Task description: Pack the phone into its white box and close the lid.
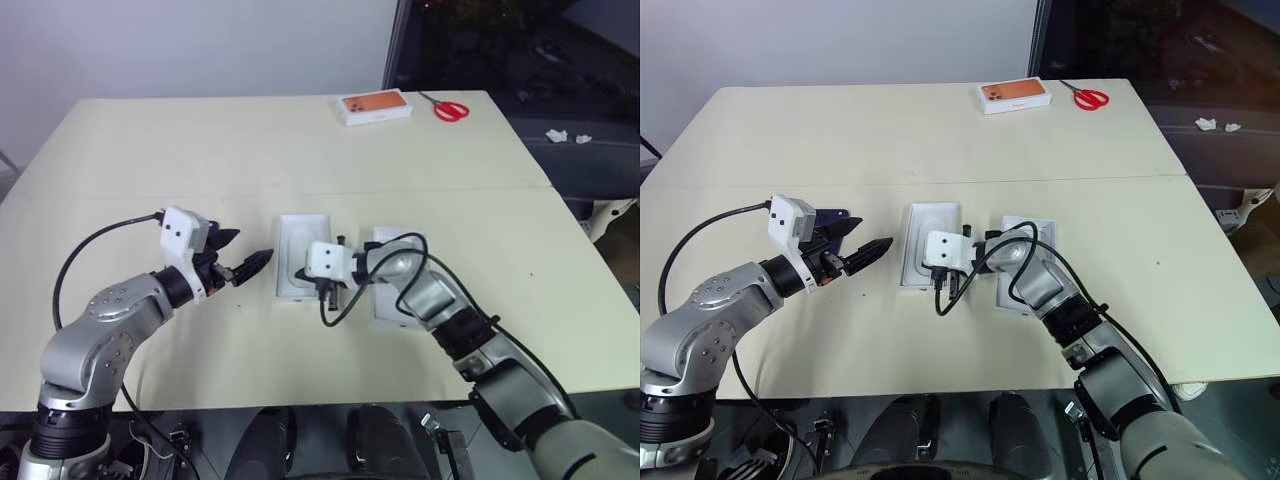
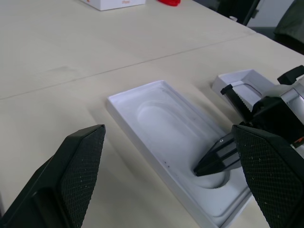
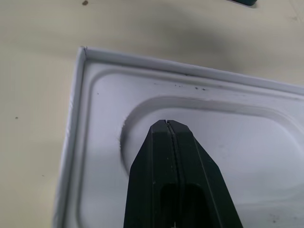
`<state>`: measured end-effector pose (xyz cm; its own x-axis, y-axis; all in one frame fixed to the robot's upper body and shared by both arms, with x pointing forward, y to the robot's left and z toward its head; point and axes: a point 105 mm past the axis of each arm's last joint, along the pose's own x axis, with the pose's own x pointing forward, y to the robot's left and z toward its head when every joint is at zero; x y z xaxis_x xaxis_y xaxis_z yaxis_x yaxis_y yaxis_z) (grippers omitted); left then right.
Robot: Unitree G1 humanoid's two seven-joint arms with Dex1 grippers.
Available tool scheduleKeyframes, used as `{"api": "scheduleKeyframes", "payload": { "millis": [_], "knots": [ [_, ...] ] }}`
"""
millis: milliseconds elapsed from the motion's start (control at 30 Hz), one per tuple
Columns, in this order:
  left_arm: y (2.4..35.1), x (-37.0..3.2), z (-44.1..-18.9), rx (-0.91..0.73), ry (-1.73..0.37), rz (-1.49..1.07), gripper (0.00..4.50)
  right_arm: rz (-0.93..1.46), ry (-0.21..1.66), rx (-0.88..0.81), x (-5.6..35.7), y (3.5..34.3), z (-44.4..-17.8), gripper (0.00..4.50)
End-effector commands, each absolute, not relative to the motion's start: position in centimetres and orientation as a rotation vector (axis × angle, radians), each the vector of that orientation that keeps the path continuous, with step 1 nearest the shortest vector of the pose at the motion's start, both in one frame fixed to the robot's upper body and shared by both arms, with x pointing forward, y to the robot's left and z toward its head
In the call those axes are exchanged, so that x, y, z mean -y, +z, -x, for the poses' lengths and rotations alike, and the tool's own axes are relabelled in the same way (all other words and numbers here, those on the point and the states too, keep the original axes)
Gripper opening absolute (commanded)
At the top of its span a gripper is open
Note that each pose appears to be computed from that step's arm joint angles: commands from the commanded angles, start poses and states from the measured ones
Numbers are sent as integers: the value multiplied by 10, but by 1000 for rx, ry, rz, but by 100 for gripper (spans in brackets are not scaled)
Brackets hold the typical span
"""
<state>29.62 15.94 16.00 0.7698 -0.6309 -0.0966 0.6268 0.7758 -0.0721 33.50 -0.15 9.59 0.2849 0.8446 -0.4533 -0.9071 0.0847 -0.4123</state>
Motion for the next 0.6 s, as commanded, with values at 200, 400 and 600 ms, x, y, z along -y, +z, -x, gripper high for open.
{"api": "scheduleKeyframes", "payload": {
  "millis": [200,400,600],
  "knots": [
    [168,-194,-298,-123,-632,66,450,478,1202,22,-5,162,-350,1],
    [169,-239,-298,-179,-583,177,450,423,1190,48,-10,174,-348,1],
    [162,-290,-301,-243,-511,366,450,442,1208,54,-60,175,-344,1]
  ]
}}
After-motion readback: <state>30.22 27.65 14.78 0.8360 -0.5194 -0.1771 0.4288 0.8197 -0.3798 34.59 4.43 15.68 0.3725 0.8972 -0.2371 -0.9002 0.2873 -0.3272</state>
